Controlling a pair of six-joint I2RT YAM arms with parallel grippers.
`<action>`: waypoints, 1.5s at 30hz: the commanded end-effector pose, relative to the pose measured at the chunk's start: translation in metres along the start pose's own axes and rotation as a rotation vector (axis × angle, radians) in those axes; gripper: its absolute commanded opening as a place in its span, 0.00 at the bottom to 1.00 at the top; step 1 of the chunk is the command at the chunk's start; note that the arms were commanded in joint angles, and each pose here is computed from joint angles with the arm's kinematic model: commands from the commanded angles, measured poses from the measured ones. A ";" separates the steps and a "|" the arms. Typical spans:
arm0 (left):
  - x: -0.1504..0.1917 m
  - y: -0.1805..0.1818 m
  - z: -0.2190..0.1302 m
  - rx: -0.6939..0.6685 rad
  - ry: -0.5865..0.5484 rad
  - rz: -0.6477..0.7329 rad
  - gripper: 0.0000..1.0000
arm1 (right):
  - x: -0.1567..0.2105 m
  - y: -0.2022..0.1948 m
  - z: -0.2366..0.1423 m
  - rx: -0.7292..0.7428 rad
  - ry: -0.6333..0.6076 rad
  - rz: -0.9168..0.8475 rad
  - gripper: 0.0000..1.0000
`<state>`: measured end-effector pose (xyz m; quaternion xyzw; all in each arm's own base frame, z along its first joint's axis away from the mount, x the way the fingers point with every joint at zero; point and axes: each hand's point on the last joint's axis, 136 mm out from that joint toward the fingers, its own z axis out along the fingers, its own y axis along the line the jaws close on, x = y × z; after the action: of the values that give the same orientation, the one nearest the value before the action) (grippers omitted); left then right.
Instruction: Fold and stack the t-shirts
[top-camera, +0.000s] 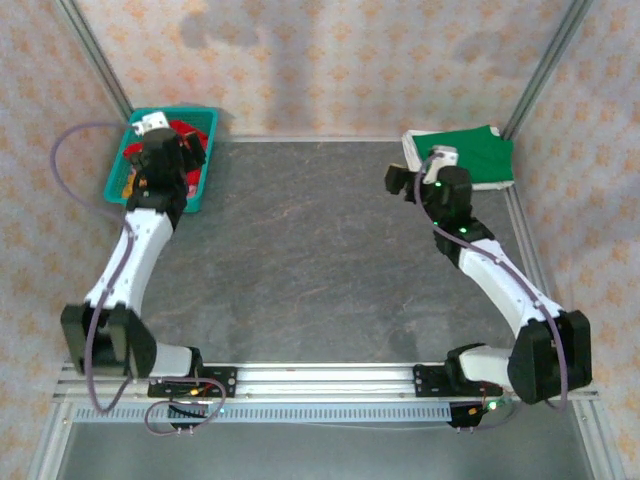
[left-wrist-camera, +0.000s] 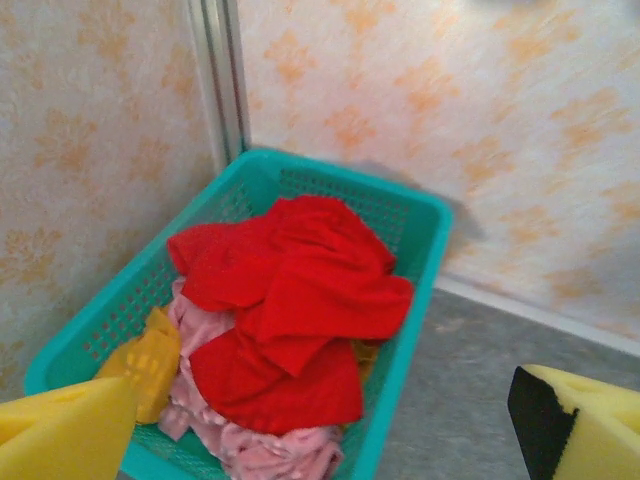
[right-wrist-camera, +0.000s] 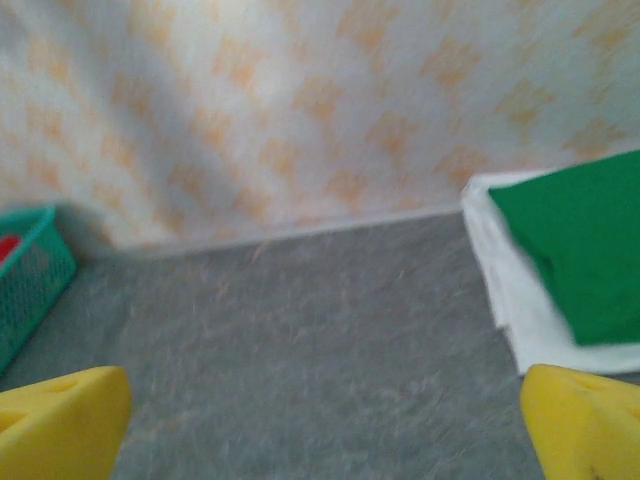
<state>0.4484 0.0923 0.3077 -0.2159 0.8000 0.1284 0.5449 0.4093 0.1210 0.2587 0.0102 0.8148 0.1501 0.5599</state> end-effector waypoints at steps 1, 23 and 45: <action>0.043 0.015 0.029 -0.051 0.245 0.035 0.98 | 0.020 0.009 0.002 0.077 0.110 -0.130 1.00; 0.121 0.039 0.206 -0.150 0.605 0.088 0.85 | 0.094 0.014 -0.011 0.063 0.324 -0.189 0.98; -0.130 0.009 -0.005 0.025 0.038 -0.079 0.00 | 0.073 0.027 -0.013 0.026 0.283 -0.170 0.96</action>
<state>0.5079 0.1522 0.3517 -0.2551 0.8442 0.1009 0.4605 0.3610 0.1515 0.1813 -0.0774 0.8970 0.0792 0.4280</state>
